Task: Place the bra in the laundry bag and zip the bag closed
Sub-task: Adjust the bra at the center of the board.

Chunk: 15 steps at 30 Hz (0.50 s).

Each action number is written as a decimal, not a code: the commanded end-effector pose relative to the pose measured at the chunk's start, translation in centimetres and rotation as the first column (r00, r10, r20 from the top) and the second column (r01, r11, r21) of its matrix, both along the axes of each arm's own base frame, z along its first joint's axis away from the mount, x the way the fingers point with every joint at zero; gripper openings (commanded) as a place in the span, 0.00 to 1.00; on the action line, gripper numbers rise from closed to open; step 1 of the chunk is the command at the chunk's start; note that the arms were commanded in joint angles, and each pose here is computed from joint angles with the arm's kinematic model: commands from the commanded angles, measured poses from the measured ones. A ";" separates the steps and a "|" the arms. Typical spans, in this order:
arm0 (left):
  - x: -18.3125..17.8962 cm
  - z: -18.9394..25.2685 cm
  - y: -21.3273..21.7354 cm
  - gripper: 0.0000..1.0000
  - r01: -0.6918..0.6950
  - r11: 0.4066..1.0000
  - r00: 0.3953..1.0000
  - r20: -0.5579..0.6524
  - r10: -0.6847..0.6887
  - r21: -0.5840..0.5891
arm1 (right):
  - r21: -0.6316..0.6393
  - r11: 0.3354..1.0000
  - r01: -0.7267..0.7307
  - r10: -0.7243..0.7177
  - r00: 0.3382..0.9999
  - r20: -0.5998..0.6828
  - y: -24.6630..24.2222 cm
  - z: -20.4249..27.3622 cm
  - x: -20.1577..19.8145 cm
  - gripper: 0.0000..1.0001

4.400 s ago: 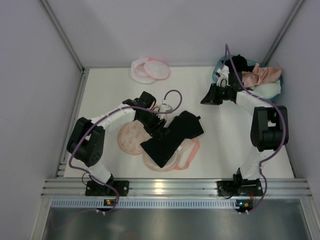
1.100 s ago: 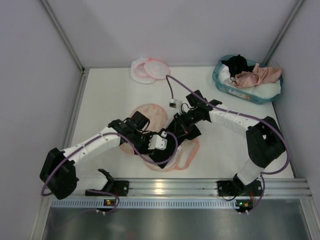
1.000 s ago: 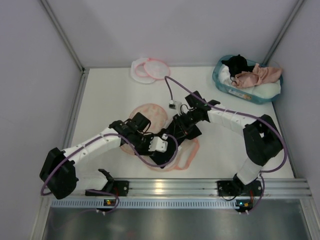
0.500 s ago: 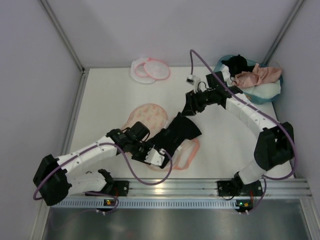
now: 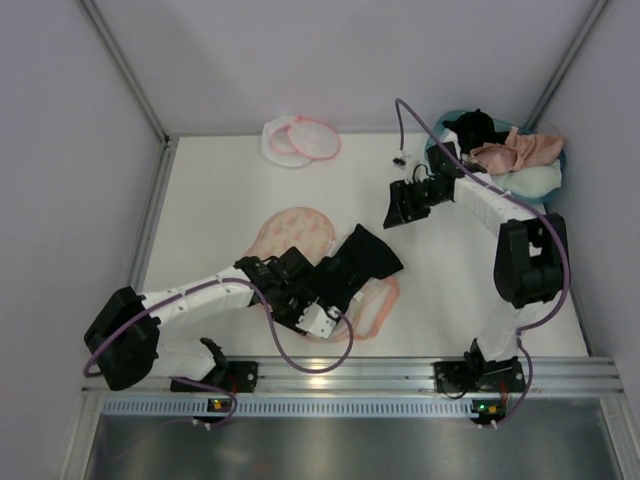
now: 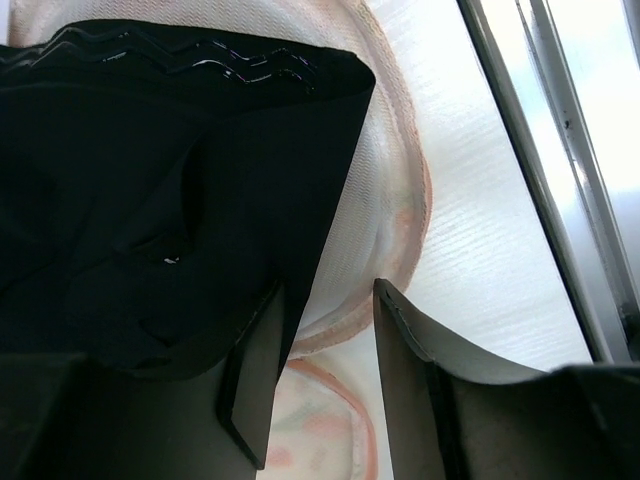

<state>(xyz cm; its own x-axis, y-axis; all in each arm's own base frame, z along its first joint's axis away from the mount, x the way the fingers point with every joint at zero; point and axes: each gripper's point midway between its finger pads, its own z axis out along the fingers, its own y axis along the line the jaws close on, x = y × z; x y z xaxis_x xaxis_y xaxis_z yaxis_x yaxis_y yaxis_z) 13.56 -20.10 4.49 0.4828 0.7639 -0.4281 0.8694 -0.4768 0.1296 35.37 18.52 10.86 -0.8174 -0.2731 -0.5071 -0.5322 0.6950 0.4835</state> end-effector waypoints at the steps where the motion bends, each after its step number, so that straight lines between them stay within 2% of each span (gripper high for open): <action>1: 1.7 1.6 -2.8 0.47 0.049 0.995 0.997 0.063 -0.044 -0.084 | 0.051 0.998 -0.045 0.044 0.999 0.022 0.9 1.5 0.8 0.51; 8: 2.2 1.4 -3.8 0.54 0.049 0.996 0.998 0.035 -0.046 -0.078 | 0.106 0.991 -0.082 0.089 0.994 -0.061 2.0 0.3 -0.7 0.46; 15: 2.1 1.7 -4.1 0.55 0.044 0.995 0.999 0.024 -0.042 -0.089 | 0.115 0.987 -0.116 0.126 0.989 -0.078 2.7 -0.3 -1.6 0.32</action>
<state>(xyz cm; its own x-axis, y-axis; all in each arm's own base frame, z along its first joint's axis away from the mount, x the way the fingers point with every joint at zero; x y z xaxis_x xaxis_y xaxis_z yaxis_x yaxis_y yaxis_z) 15.31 -22.42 4.54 0.4897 0.7558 -0.4347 0.8654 -0.4822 0.1363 34.18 20.23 9.74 -0.8442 -0.2944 -0.4479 -0.5260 0.6155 0.5869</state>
